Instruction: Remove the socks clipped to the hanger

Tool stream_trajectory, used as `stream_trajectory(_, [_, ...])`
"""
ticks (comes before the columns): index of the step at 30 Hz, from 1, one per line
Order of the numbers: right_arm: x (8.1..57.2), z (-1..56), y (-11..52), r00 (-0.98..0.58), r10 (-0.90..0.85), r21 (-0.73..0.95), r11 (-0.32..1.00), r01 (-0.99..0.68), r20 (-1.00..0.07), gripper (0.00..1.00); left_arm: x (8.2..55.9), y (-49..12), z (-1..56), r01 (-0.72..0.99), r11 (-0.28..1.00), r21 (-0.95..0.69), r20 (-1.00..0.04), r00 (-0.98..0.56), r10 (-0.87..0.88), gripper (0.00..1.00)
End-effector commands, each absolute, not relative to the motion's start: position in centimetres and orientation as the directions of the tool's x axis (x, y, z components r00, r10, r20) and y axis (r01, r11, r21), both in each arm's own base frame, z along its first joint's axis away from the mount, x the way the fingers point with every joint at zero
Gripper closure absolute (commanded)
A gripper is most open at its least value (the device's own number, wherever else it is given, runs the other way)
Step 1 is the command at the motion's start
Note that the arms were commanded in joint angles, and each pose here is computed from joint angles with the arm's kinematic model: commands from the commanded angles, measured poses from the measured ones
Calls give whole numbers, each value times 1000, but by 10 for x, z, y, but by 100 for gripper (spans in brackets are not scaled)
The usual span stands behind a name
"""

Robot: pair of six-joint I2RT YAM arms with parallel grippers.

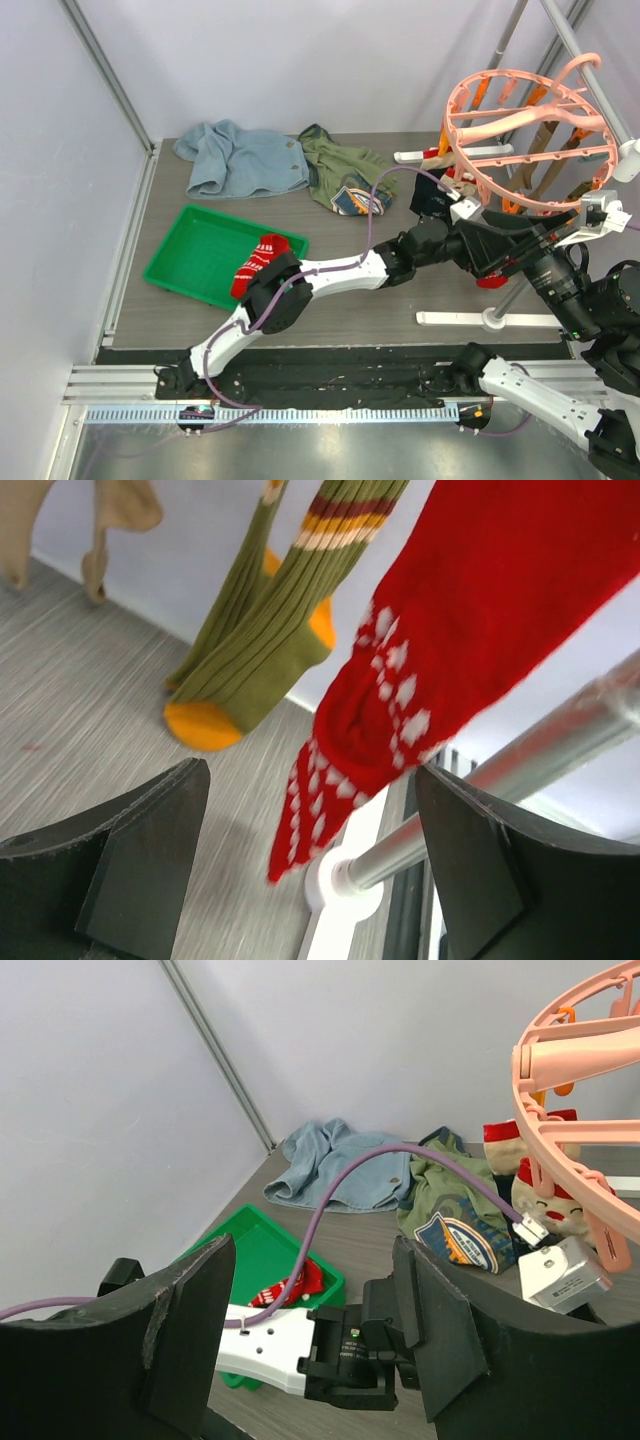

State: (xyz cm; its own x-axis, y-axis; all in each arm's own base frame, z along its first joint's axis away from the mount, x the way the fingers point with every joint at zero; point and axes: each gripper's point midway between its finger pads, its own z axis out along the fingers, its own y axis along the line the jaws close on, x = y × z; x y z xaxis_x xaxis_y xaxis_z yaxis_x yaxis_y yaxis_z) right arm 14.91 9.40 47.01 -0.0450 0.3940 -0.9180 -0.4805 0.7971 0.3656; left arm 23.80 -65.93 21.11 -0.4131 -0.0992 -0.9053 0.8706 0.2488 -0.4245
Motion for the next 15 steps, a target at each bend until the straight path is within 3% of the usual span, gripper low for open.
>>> stream_trajectory(1, [148,477,91,-11,402,356,797,-489,-916,28,232,-677,235,881,191,-433,-898,-405,-169,15])
stream_trajectory(3, [148,476,91,-13,402,357,797,-487,-915,28,232,-680,235,878,190,-438,-896,-409,-177,19])
stream_trajectory(5, [148,476,91,-14,404,359,796,-487,-914,28,231,-682,237,880,188,-436,-896,-405,-181,34])
stream_trajectory(6, [148,476,91,-15,406,361,795,-487,-914,28,230,-681,239,882,188,-432,-898,-401,-182,44])
stream_trajectory(7, [148,476,91,-16,408,364,794,-487,-913,28,229,-680,234,882,194,-430,-900,-402,-168,61])
stream_trajectory(9, [149,475,89,-19,411,370,800,-472,-911,28,229,-673,246,886,203,-417,-905,-385,-179,75])
stream_trajectory(11, [151,471,87,-23,409,373,807,-458,-912,29,228,-665,239,883,222,-413,-908,-382,-169,100])
stream_trajectory(15, [155,466,86,-29,410,381,818,-430,-912,28,230,-648,259,875,255,-413,-907,-369,-204,100])
